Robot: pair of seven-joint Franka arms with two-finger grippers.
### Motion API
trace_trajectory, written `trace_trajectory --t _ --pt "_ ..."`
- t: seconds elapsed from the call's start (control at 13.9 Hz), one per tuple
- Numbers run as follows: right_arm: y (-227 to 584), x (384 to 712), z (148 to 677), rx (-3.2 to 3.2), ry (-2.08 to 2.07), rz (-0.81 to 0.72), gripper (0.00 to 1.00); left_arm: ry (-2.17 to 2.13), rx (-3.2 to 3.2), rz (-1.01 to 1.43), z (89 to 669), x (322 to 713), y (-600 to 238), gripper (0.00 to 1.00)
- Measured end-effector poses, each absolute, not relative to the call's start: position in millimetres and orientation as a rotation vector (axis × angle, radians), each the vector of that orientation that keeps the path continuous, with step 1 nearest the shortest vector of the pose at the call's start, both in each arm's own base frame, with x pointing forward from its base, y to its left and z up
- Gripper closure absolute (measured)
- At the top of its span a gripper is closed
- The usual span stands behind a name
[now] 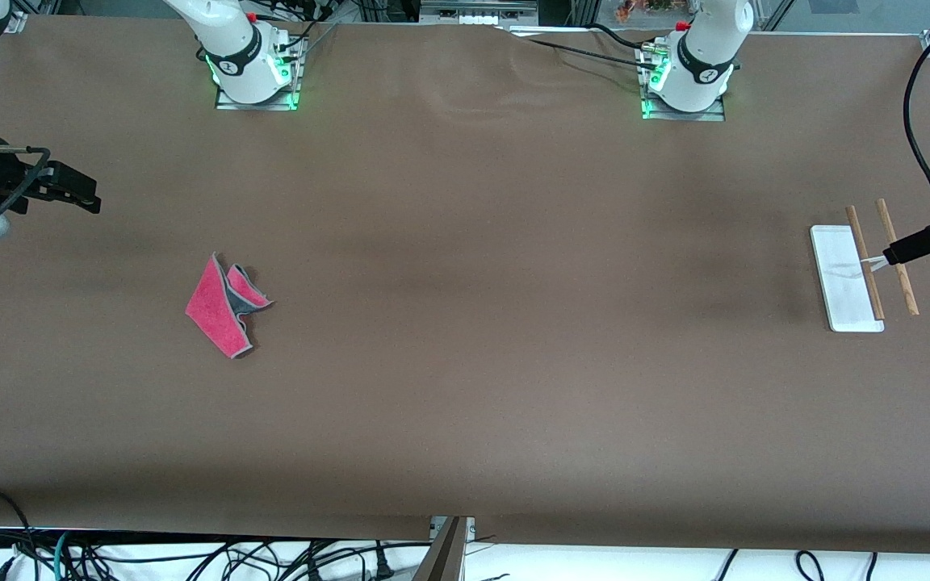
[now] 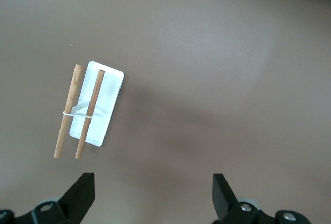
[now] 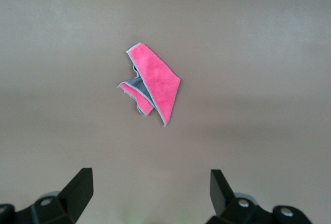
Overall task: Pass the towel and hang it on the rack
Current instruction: 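Move the right gripper toward the pink towel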
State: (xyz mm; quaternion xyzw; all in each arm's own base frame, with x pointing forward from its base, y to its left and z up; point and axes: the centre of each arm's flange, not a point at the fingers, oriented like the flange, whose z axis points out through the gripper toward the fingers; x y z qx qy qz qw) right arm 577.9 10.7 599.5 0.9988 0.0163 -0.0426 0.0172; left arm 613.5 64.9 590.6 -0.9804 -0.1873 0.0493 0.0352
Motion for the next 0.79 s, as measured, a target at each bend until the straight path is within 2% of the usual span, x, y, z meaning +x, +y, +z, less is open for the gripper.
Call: trace_trajectory --t 0.79 --pt "19.4 587.8 595.7 3.107 0.078 -0.098 0.00 -0.574 -3.014 0.160 587.1 615.0 65.0 0.00"
